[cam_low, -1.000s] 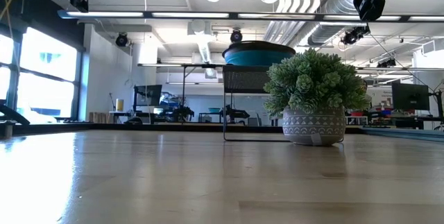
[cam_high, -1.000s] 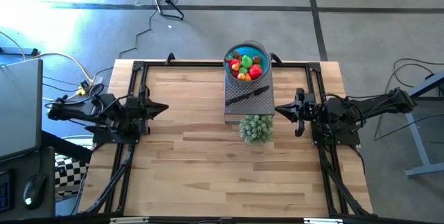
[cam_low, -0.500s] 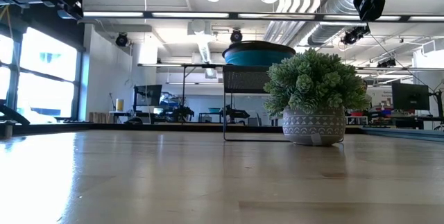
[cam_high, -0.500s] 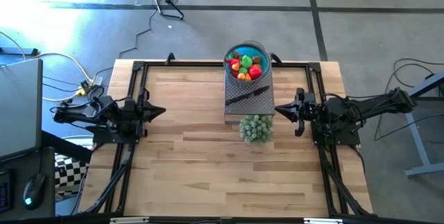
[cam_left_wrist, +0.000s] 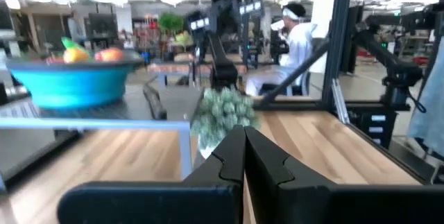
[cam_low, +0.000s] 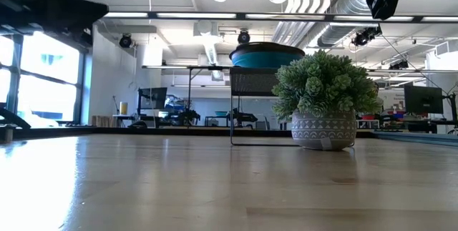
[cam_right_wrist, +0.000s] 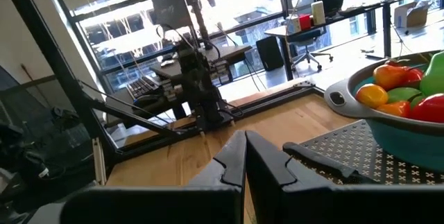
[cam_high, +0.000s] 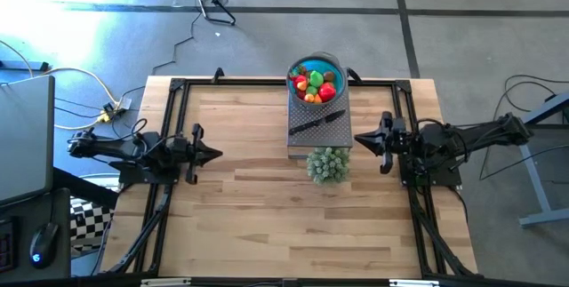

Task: Pick & Place Fruit
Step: Return to Home Position

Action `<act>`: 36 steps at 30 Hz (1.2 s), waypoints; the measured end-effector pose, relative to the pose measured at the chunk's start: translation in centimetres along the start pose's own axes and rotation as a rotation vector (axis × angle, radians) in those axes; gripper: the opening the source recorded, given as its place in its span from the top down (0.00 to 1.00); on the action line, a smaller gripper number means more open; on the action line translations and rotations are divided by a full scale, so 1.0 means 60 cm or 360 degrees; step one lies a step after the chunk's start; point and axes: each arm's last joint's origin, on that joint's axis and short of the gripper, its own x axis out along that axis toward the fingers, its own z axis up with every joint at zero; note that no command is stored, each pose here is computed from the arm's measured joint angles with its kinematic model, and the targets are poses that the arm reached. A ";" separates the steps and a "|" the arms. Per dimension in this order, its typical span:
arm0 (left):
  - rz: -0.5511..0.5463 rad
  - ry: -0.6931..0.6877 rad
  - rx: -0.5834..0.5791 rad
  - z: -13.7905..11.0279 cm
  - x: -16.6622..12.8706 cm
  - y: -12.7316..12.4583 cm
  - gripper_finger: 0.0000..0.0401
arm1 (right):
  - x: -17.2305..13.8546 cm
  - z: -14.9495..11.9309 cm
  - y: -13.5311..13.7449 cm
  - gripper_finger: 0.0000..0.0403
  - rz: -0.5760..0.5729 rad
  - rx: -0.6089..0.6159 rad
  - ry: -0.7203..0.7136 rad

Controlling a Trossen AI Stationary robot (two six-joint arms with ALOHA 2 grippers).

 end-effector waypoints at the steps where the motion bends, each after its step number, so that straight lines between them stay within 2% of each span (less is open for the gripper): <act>1: -0.0002 0.0017 -0.0009 -0.005 0.000 0.000 1.00 | -0.002 0.002 0.000 0.99 0.0003 0.0004 -0.0010; 8: -0.0170 0.0134 -0.0022 -0.023 0.000 -0.006 1.00 | -0.017 0.013 -0.003 0.99 0.0027 0.0048 -0.0086; 12: -0.0170 0.0214 -0.0056 -0.031 -0.001 -0.006 1.00 | -0.024 0.017 -0.005 0.99 0.0037 0.0062 -0.0113; 21: -0.0173 0.0224 -0.0072 -0.033 -0.001 -0.006 1.00 | -0.042 0.016 -0.013 0.99 0.0035 0.0044 -0.0081; 28: -0.0172 0.0234 -0.0136 -0.034 -0.001 -0.006 1.00 | -0.077 0.015 -0.028 0.99 0.0067 0.0197 -0.0055; 36: -0.0171 0.0233 -0.0137 -0.034 -0.001 -0.006 1.00 | -0.117 0.021 -0.043 0.99 0.0110 0.0239 -0.0168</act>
